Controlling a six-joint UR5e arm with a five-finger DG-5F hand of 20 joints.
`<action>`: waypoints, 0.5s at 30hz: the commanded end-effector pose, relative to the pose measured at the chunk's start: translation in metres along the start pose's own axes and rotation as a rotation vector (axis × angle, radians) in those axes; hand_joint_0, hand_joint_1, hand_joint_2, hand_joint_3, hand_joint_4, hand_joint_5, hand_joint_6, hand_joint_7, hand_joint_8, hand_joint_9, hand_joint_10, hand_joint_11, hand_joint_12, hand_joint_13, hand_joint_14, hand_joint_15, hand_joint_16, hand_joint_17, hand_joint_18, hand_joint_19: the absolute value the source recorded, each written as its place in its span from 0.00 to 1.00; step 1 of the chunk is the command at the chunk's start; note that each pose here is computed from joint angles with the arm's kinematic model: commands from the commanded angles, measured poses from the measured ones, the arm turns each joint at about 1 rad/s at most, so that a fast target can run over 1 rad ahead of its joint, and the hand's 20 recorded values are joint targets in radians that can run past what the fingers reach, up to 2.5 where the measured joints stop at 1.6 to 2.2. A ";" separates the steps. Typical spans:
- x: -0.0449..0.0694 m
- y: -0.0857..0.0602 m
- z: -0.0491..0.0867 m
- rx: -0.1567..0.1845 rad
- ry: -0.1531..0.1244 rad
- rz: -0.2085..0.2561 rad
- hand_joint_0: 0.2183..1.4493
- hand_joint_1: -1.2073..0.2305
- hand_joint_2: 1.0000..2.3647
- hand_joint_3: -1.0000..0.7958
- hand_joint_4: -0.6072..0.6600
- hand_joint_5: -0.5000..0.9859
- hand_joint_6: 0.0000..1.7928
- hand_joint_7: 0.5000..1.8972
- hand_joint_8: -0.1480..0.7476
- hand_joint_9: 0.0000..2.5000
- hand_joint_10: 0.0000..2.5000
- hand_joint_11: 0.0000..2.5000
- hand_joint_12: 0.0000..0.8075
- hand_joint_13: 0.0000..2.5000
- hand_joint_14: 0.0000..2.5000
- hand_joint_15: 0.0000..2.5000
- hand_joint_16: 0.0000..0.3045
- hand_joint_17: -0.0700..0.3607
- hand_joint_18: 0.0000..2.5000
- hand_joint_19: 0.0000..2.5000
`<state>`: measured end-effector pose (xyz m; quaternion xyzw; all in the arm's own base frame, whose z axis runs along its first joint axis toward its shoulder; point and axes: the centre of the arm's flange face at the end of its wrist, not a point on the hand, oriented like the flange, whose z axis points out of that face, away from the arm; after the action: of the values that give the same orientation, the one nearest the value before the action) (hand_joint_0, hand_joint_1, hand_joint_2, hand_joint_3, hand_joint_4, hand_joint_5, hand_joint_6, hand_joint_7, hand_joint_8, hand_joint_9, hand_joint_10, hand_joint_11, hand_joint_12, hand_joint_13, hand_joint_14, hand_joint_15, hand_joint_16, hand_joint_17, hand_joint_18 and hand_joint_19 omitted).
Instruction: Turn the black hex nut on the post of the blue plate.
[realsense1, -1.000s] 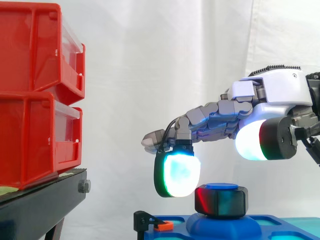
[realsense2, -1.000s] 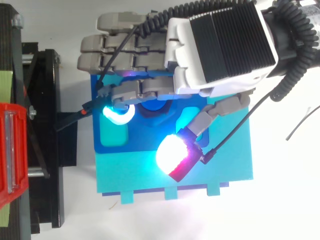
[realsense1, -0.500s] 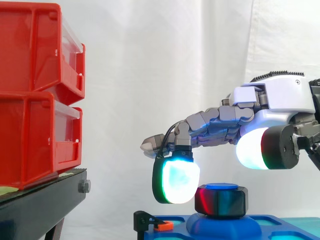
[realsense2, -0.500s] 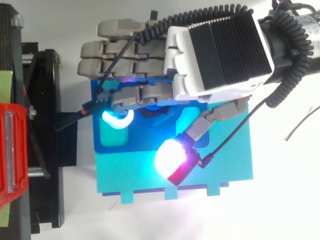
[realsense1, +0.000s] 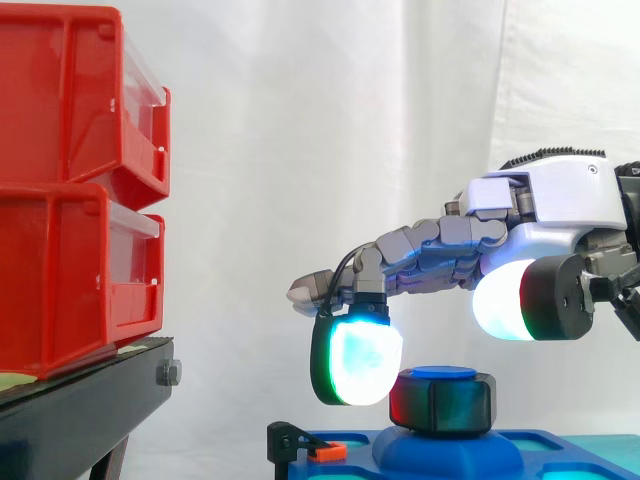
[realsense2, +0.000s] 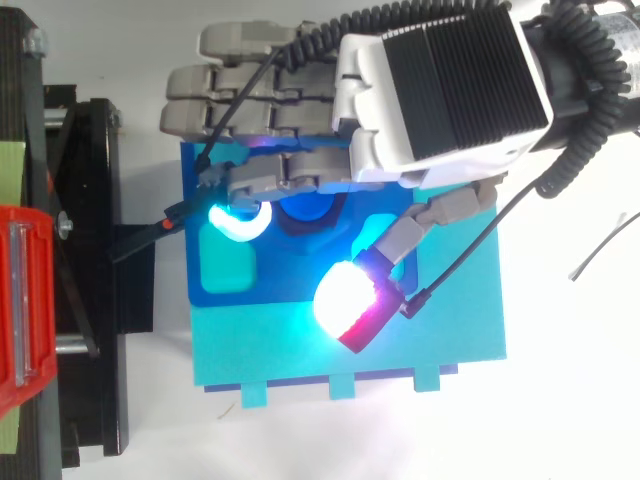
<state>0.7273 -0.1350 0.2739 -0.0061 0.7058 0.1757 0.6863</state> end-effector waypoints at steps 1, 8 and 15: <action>-0.001 -0.003 -0.002 -0.003 -0.001 -0.006 0.21 0.62 0.00 0.28 0.64 0.19 0.28 0.41 0.42 0.05 0.00 0.01 0.45 0.05 0.00 0.02 0.19 0.46 0.00 0.04; -0.003 -0.010 -0.006 -0.001 -0.003 -0.007 0.21 0.62 0.00 0.28 0.63 0.19 0.28 0.41 0.42 0.05 0.00 0.01 0.45 0.05 0.00 0.01 0.19 0.46 0.00 0.03; -0.005 -0.015 -0.008 -0.003 -0.006 -0.012 0.21 0.62 0.00 0.28 0.64 0.19 0.28 0.41 0.42 0.05 0.00 0.01 0.45 0.04 0.00 0.02 0.19 0.46 0.00 0.04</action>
<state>0.7239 -0.1498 0.2746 -0.0095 0.7039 0.1727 0.6889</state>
